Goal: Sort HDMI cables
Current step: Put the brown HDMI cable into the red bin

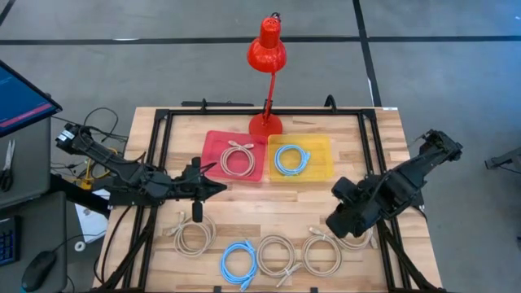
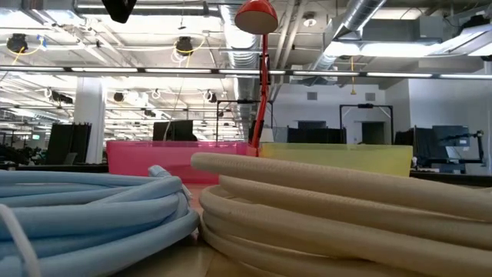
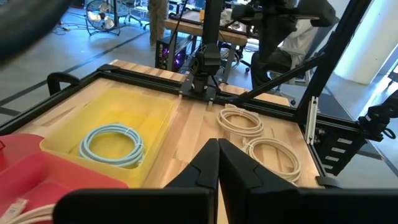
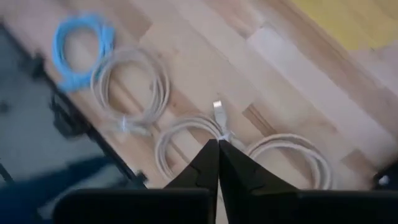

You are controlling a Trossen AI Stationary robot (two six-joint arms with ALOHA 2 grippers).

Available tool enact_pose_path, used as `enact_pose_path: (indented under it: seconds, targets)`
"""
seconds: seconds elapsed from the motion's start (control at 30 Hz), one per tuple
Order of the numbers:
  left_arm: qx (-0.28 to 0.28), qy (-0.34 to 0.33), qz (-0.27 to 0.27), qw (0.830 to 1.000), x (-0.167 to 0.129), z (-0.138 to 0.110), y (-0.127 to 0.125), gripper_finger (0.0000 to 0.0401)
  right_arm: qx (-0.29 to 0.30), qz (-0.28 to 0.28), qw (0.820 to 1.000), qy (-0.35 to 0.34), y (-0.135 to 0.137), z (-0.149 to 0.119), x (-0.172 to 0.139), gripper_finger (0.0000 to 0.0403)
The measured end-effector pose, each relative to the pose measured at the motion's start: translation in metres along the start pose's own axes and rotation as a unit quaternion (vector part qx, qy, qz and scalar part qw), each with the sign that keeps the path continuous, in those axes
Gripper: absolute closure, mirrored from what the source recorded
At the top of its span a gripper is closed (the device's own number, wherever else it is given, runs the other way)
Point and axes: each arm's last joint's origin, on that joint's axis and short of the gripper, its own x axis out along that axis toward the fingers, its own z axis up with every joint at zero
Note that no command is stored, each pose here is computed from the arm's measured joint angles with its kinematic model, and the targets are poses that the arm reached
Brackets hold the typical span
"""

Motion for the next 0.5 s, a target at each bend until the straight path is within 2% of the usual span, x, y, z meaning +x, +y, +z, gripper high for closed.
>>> enact_pose_path:
  seconds: [0.13,0.5]
  targets:
    - [0.0,0.0,0.0,1.0,0.0,0.0,0.0,0.0396,0.106,-0.024,0.994,0.007,-0.005,0.002,0.002,0.038]
    - [0.0,0.001,0.0,1.0,0.0,0.0,0.0,0.0394,0.167,-0.114,0.977,0.067,-0.021,-0.016,0.051,0.0267]
